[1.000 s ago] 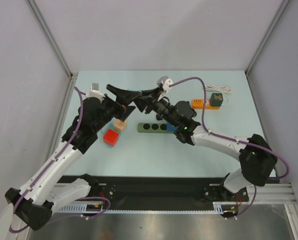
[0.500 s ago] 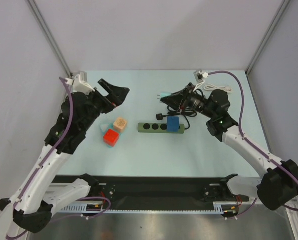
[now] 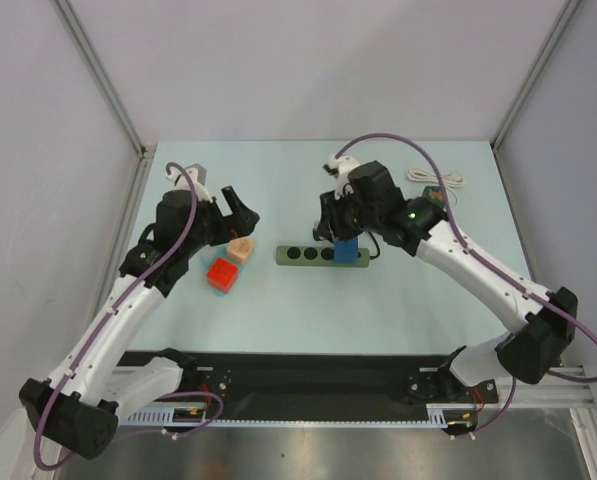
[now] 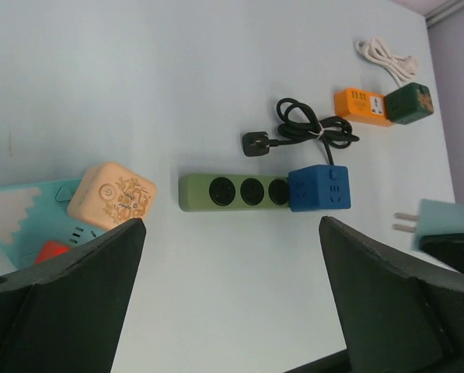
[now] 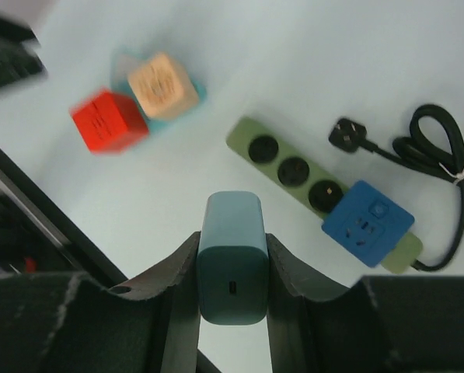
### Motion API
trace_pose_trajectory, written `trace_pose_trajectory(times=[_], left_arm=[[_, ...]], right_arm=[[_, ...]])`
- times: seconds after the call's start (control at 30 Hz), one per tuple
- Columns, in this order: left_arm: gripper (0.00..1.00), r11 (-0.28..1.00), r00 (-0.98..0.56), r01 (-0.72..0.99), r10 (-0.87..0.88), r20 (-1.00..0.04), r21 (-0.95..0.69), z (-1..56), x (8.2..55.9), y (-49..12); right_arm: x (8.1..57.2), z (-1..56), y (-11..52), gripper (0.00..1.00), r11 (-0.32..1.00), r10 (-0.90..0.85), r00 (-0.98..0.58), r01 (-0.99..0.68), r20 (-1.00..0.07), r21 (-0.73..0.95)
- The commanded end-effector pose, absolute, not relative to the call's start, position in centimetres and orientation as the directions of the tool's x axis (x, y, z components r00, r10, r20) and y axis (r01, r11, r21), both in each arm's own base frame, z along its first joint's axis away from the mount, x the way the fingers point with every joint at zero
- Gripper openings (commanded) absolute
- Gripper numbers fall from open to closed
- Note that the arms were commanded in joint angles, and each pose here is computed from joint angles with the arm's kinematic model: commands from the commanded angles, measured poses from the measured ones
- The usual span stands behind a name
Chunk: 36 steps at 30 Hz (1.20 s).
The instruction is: Insert the plug
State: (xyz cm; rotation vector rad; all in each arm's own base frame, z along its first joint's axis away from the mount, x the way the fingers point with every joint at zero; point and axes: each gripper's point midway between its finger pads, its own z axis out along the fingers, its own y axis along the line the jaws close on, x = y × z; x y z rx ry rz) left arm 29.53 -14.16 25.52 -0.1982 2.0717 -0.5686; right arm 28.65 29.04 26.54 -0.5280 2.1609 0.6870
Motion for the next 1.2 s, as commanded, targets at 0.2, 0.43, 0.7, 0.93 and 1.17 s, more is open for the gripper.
trace_pose_trajectory(times=[0.2,0.43,0.7,0.93,1.17], left_arm=[[1.00,0.824,-0.487,0.153,-0.418,-0.767,-0.546,26.7,28.8,-11.8],[1.00,0.857,-0.444,0.125,-0.403,-0.800,-0.501,25.9,28.1,-10.0],[1.00,0.907,-0.416,0.063,-0.357,-0.837,-0.418,24.8,28.4,-7.9],[1.00,0.932,-0.401,0.016,-0.327,-0.856,-0.363,23.9,28.2,-6.5],[1.00,0.933,-0.411,0.013,-0.322,-0.853,-0.358,23.1,28.0,-6.5]], right_arm=[[30.9,21.3,29.6,0.00,0.414,-0.680,-0.311,-0.910,-0.664,0.002],[32.9,17.6,30.8,0.00,0.198,-0.793,-0.133,-0.979,-0.594,-0.045],[34.8,14.3,32.3,0.00,0.085,-0.841,-0.071,-0.996,-0.536,0.000],[35.7,10.8,31.0,0.00,0.054,-0.911,-0.034,-0.998,-0.410,-0.036],[35.4,10.2,31.7,0.00,-0.016,-0.919,0.032,-0.999,-0.394,-0.044]])
